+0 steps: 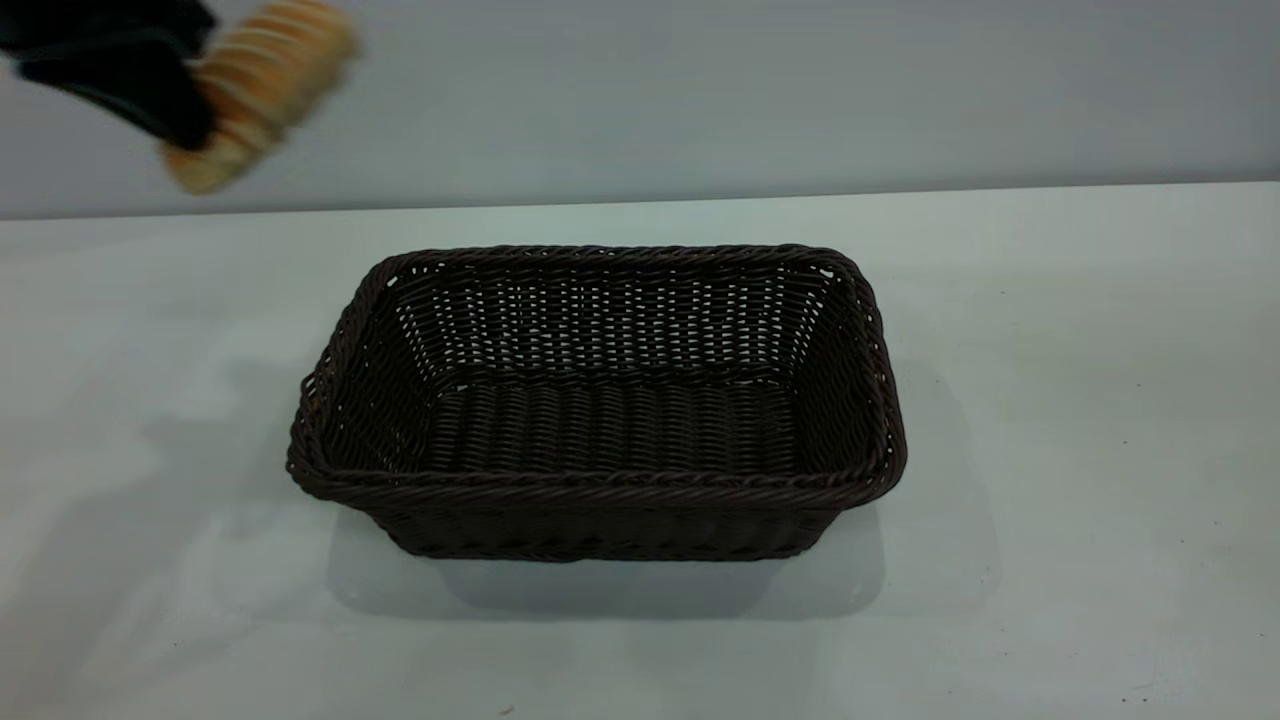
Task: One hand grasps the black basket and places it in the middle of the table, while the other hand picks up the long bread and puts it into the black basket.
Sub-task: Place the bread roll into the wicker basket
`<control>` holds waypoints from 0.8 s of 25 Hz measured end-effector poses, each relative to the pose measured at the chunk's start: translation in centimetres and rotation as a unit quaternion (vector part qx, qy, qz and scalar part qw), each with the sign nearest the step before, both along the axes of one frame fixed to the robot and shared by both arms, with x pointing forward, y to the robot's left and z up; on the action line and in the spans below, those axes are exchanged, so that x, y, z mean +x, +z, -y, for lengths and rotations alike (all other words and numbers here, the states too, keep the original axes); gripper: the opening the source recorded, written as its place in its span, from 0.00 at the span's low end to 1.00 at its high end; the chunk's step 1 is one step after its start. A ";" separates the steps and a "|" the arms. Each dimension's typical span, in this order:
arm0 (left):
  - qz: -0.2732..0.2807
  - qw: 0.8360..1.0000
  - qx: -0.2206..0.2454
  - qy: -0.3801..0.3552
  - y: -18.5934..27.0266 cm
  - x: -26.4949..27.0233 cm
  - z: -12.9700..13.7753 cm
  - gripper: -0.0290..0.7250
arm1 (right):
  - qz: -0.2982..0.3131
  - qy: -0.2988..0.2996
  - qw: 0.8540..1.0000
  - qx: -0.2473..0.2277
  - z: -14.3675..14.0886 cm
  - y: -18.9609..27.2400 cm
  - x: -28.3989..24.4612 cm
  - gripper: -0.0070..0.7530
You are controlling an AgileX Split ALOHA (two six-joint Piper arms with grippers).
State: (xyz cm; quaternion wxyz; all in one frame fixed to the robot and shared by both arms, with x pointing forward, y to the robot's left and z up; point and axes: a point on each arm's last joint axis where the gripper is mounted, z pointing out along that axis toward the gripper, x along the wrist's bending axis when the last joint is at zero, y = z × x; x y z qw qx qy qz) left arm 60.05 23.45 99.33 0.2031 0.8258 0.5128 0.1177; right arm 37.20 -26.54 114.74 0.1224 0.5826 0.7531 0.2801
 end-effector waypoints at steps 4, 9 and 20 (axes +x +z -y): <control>-0.049 0.994 0.001 -0.095 -1.2 -1.5 3.9 0.11 | 0.000 0.000 1.000 0.000 0.0 0.0 0.0 0.68; -0.077 0.989 0.002 -0.128 -2.4 -2.2 6.1 0.12 | 0.000 0.001 1.000 -0.001 0.0 0.0 0.0 0.68; -0.105 0.989 -0.003 -0.106 -2.9 -2.4 6.0 0.58 | 0.001 0.003 1.000 -0.002 0.0 0.0 0.0 0.68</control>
